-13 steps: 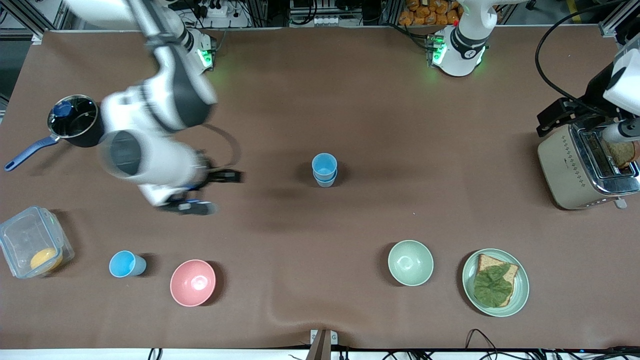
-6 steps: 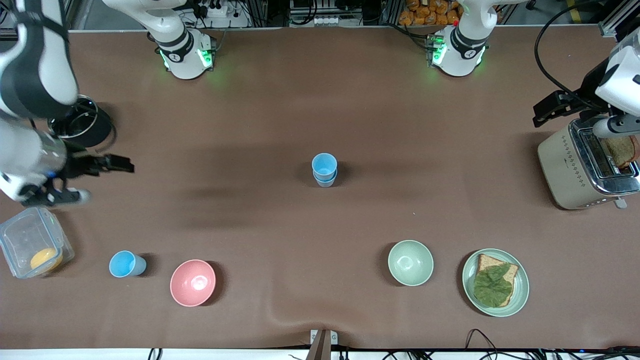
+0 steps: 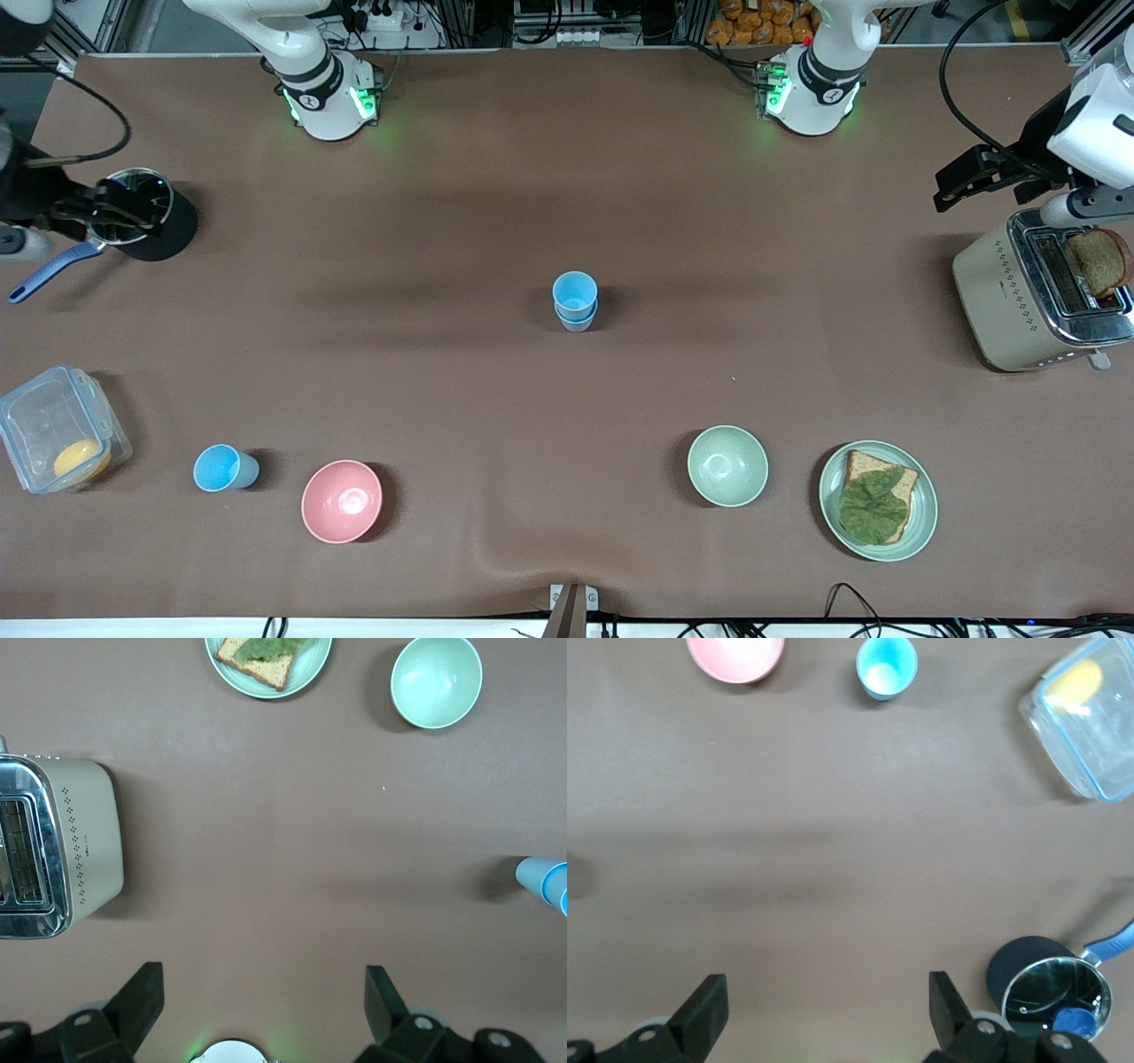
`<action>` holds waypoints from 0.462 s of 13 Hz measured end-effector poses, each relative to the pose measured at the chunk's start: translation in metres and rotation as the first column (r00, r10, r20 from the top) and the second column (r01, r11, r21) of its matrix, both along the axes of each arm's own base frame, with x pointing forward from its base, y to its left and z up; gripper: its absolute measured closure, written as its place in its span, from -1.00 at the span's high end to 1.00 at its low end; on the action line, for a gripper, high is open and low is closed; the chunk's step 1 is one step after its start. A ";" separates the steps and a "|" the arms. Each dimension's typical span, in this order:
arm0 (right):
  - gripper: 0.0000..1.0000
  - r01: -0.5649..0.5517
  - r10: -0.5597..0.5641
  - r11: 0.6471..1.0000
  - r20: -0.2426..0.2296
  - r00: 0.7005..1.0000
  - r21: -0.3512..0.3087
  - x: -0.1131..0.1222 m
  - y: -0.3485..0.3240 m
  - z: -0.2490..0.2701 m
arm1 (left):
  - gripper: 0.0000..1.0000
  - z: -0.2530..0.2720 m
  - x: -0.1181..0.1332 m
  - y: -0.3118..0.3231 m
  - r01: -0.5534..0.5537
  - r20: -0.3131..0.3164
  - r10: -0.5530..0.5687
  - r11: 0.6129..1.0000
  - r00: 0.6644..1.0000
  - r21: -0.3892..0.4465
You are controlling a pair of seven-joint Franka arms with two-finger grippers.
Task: Stack blue cups with both arms
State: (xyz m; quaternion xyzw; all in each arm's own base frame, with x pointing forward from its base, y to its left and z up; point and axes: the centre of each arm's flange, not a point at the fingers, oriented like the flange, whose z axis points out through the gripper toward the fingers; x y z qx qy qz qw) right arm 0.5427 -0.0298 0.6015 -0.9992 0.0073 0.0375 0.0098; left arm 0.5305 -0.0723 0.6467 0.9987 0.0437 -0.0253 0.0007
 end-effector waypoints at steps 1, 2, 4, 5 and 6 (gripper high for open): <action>1.00 0.010 -0.010 1.000 -0.005 1.000 0.000 0.001 -0.006 -0.003 | 1.00 0.000 0.001 -0.001 0.002 0.005 -0.002 1.000 1.000 -0.001; 1.00 0.013 -0.013 1.000 -0.002 1.000 0.002 0.002 -0.007 -0.004 | 1.00 -0.001 0.001 -0.002 0.004 0.008 -0.004 1.000 1.000 -0.001; 1.00 0.016 -0.016 1.000 0.016 1.000 0.021 0.005 -0.005 0.000 | 1.00 -0.001 0.002 -0.004 0.006 0.014 -0.006 1.000 1.000 -0.002; 1.00 0.016 -0.017 1.000 0.027 0.999 0.025 0.007 -0.004 0.004 | 1.00 -0.001 0.002 -0.004 0.005 0.015 -0.005 1.000 1.000 -0.002; 1.00 0.016 -0.017 1.000 0.040 0.999 0.025 0.008 -0.004 0.009 | 1.00 -0.002 0.002 -0.004 0.005 0.015 -0.005 1.000 1.000 -0.002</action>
